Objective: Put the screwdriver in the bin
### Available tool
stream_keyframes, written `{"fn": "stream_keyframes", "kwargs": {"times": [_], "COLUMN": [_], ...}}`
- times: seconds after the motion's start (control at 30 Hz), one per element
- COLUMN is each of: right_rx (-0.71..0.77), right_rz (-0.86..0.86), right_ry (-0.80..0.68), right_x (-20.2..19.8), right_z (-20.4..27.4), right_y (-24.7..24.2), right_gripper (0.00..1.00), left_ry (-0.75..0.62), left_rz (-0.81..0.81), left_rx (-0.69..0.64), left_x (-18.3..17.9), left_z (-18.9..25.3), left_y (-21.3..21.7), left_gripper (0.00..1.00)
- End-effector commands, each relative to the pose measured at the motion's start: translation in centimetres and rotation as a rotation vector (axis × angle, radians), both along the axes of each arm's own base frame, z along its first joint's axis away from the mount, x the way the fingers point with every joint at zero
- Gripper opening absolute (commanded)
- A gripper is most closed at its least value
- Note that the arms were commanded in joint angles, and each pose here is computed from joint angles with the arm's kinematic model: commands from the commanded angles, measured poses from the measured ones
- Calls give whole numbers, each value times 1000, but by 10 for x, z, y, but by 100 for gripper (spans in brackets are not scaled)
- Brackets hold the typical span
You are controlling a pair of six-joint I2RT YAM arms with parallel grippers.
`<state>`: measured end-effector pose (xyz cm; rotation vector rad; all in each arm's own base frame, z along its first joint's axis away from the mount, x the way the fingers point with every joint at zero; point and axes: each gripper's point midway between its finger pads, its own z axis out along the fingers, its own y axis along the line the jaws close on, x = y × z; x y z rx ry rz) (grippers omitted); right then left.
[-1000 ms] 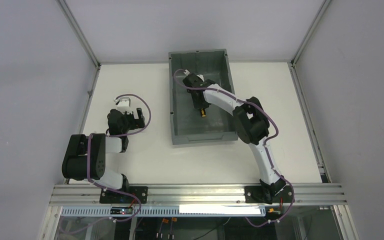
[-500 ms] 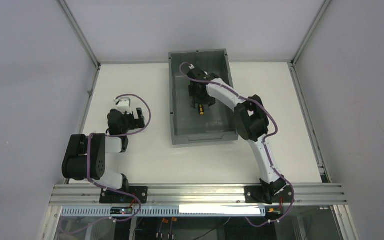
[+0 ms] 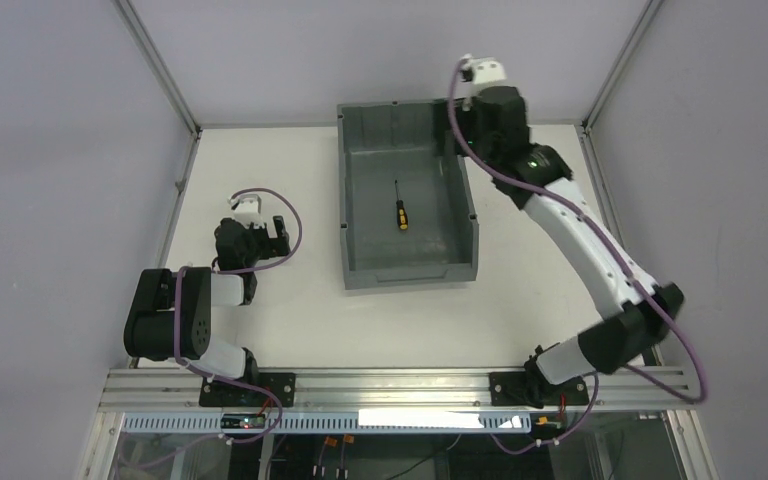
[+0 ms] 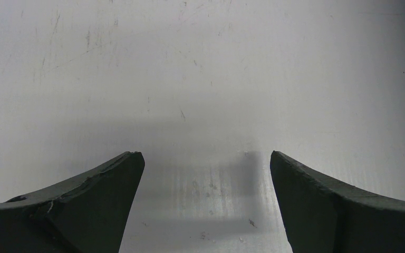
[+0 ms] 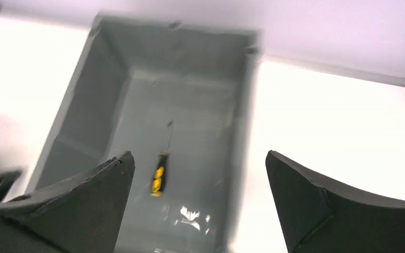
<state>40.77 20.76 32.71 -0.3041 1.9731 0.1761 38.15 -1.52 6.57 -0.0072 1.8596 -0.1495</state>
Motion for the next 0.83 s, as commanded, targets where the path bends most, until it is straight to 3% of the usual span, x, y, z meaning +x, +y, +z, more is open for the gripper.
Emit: {"fn": "stream_keyframes", "kwargs": {"times": [0.0, 0.2, 0.33, 0.6, 0.8], "right_rx": [74, 149, 191, 209, 221], "right_rz": [-215, -485, -649, -754, -737], "right_ry": [-164, -287, -258, -199, -199], "right_x": [12, -13, -35, -64, -64], "right_z": [13, -43, -96, -175, -183], "right_y": [-88, -189, -232, -247, -244], "right_gripper": [99, 99, 99, 99, 99], "left_ry": [-54, -53, -54, -55, -55], "left_rz": [-22, -22, -22, -23, -22], "left_rx": [10, 10, 9, 10, 11], "left_x": [9, 9, 9, 9, 9], "left_z": [15, 15, 15, 15, 16], "left_y": [-4, -4, -4, -4, -4], "left_gripper": [99, 99, 99, 99, 99]}}
